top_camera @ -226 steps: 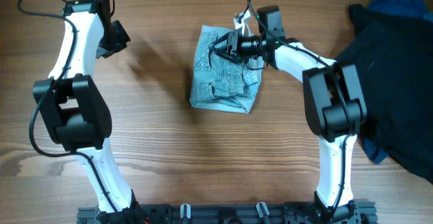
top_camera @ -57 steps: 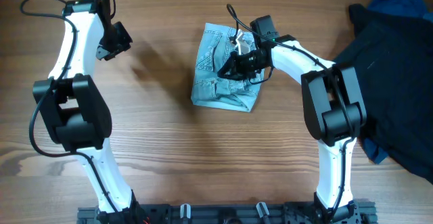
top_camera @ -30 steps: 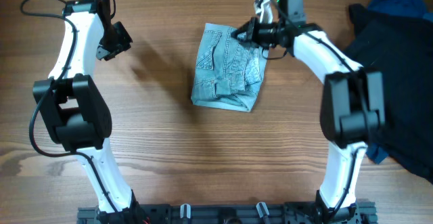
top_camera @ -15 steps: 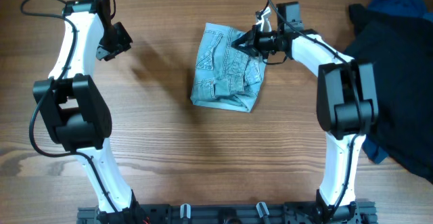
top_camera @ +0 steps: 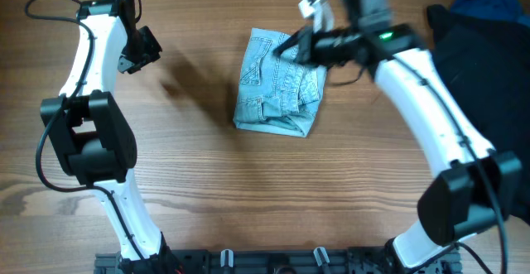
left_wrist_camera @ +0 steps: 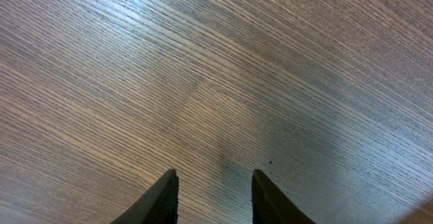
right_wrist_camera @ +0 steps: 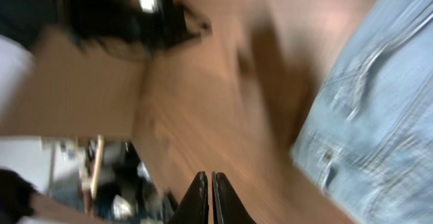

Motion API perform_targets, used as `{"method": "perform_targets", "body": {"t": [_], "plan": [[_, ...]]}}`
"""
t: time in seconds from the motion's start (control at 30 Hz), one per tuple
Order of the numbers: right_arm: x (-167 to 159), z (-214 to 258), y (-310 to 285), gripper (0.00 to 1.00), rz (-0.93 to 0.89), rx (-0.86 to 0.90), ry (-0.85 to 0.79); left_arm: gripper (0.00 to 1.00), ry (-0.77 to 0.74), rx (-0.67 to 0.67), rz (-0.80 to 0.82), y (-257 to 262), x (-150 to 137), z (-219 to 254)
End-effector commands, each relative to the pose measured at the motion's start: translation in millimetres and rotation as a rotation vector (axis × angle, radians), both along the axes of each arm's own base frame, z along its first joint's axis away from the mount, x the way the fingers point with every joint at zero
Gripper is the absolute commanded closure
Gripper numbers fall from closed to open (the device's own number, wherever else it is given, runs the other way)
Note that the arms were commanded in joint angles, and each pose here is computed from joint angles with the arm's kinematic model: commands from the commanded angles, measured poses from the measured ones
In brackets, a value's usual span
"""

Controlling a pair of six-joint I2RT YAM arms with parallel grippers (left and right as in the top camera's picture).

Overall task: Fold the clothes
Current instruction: 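Raise the right gripper and retract it to the upper right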

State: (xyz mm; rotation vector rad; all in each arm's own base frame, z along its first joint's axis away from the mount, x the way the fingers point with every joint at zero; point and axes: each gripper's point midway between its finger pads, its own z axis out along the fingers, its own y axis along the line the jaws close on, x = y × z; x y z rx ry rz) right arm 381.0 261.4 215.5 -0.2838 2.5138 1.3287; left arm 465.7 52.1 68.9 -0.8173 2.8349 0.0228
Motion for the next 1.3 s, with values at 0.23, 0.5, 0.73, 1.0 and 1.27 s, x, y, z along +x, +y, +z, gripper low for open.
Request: {"method": "perform_targets", "body": {"t": [0.23, 0.5, 0.73, 1.0, 1.27], "plan": [[-46, -172, -9, 0.96, -0.023, -0.226, 0.171, 0.65, -0.037, -0.007, 0.008, -1, 4, 15], [-72, -239, -30, 0.96, -0.039, -0.202, 0.373, 0.65, -0.038, -0.007, 0.008, -1, 4, 15], [-60, -192, -16, 0.96, -0.032, -0.095, 0.305, 0.65, -0.037, -0.007, 0.008, -1, 4, 15], [-8, -53, -12, 0.95, -0.135, 0.012, -0.082, 0.65, -0.038, -0.015, 0.006, -2, 4, 15], [7, -11, -53, 0.6, -0.252, 0.045, -0.141, 0.52, -0.078, -0.279, -0.065, -49, 11, 20]]}}
